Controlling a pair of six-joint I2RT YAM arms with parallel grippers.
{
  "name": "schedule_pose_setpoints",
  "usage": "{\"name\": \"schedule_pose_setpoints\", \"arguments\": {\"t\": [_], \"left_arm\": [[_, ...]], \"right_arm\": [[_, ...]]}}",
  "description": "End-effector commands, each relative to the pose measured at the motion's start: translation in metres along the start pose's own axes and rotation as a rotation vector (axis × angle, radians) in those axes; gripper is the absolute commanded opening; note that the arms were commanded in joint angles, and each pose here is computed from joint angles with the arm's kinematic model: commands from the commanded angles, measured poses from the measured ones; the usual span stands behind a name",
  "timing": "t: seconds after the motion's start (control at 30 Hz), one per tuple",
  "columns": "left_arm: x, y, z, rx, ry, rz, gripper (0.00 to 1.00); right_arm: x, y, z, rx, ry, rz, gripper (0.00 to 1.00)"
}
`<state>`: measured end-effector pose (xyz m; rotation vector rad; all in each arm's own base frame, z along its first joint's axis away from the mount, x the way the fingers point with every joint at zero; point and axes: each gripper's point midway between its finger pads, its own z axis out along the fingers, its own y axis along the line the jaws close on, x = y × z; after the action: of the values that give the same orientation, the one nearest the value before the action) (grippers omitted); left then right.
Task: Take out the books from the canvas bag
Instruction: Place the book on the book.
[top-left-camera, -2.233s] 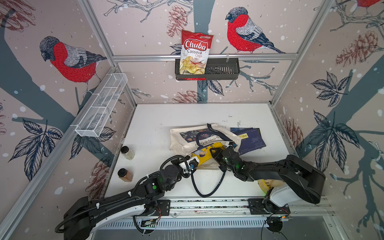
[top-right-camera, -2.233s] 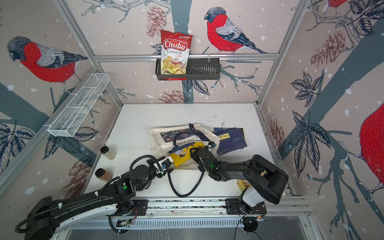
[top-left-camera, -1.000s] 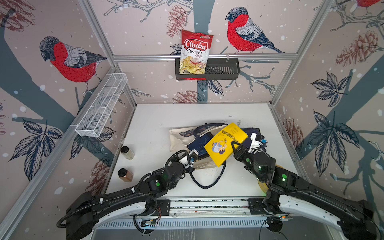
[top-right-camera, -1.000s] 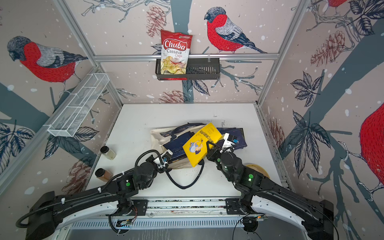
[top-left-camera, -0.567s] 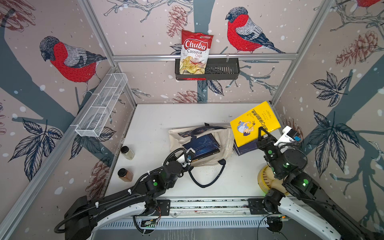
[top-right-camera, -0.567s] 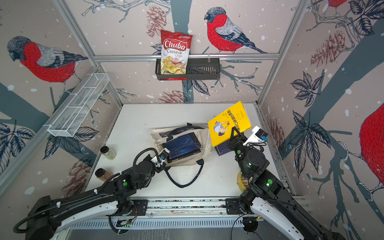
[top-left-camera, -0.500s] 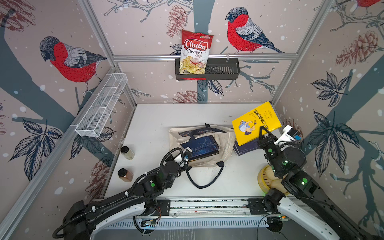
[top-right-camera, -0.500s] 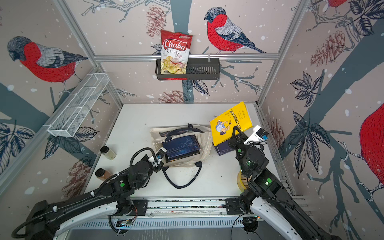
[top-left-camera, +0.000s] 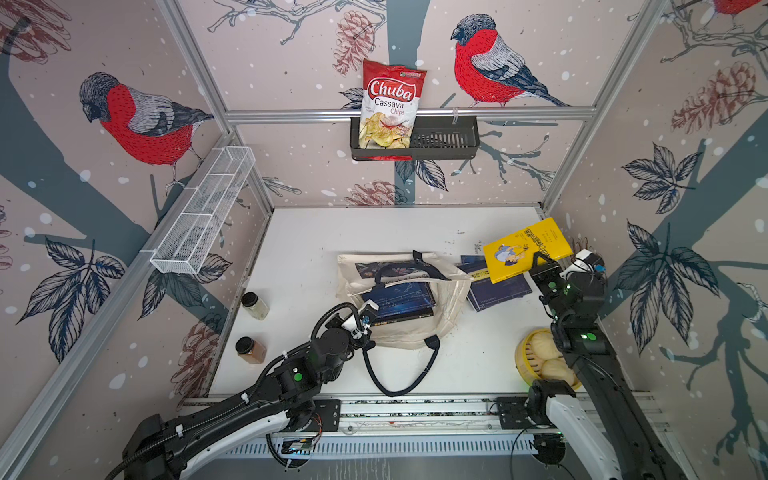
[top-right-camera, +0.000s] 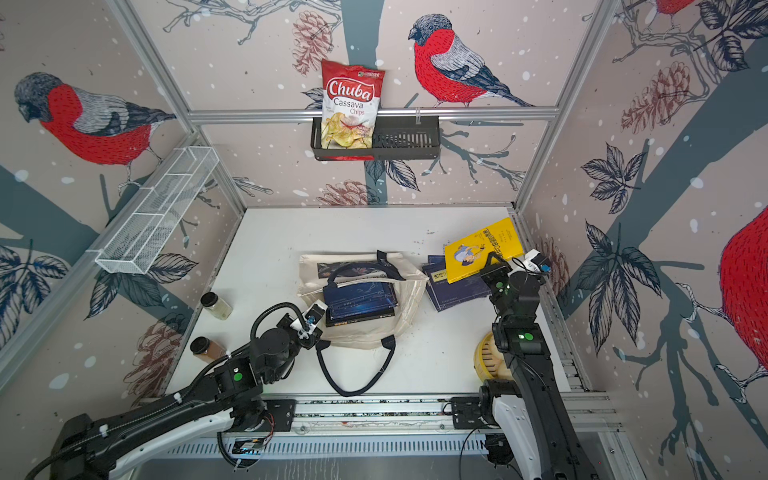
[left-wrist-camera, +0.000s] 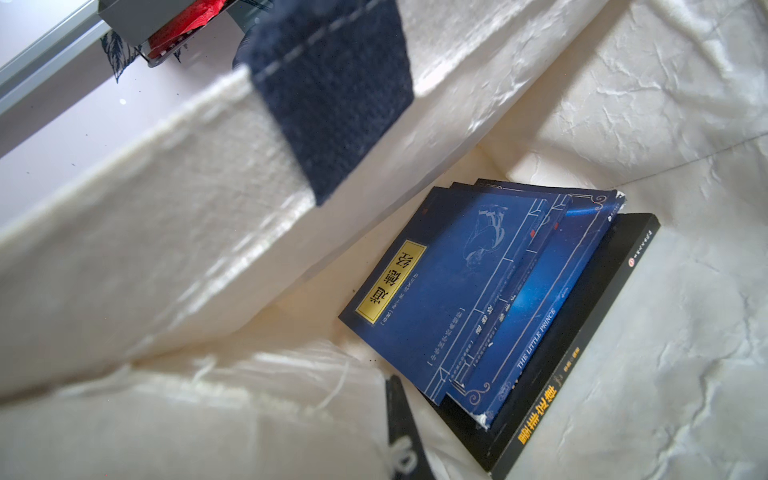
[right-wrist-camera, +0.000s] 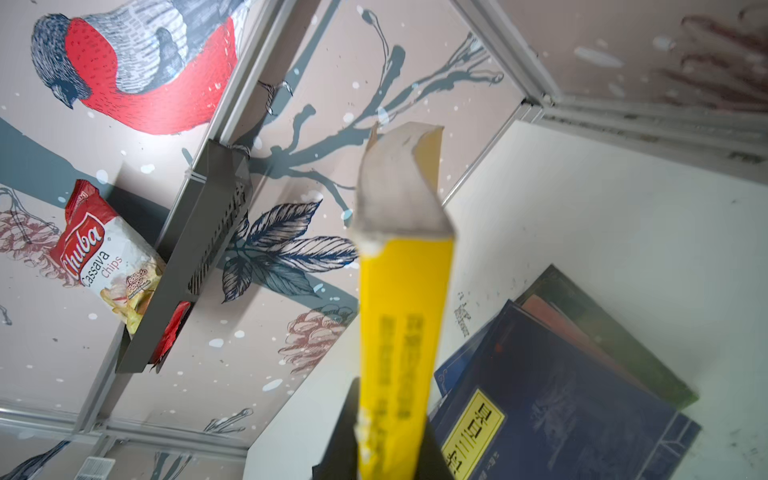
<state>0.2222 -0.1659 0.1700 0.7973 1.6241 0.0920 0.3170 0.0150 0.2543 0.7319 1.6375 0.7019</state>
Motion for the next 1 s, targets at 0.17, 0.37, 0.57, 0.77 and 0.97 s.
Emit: {"name": "schedule_pose_setpoints", "arguments": {"t": [0.17,0.37,0.57,0.77,0.97], "left_arm": [[-0.020,-0.003,0.003,0.024,-0.079,-0.052,0.00],[-0.021,-0.006,0.003,0.037,-0.091,-0.054,0.00],[-0.022,-0.011,0.005,0.060,-0.091,-0.047,0.00],[-0.022,-0.010,0.004,0.057,-0.093,-0.048,0.00],[-0.024,-0.011,0.003,0.064,-0.106,-0.056,0.00]], "right_arm": [[0.026,-0.006,0.032,-0.094,0.080,0.083,0.00],[0.052,-0.049,0.038,0.011,0.096,0.124,0.00],[0.081,-0.102,0.031,0.197,0.148,0.163,0.30],[0.081,-0.120,0.020,0.290,0.149,0.145,0.56],[0.079,-0.131,0.004,0.371,0.152,0.118,0.94]]}}
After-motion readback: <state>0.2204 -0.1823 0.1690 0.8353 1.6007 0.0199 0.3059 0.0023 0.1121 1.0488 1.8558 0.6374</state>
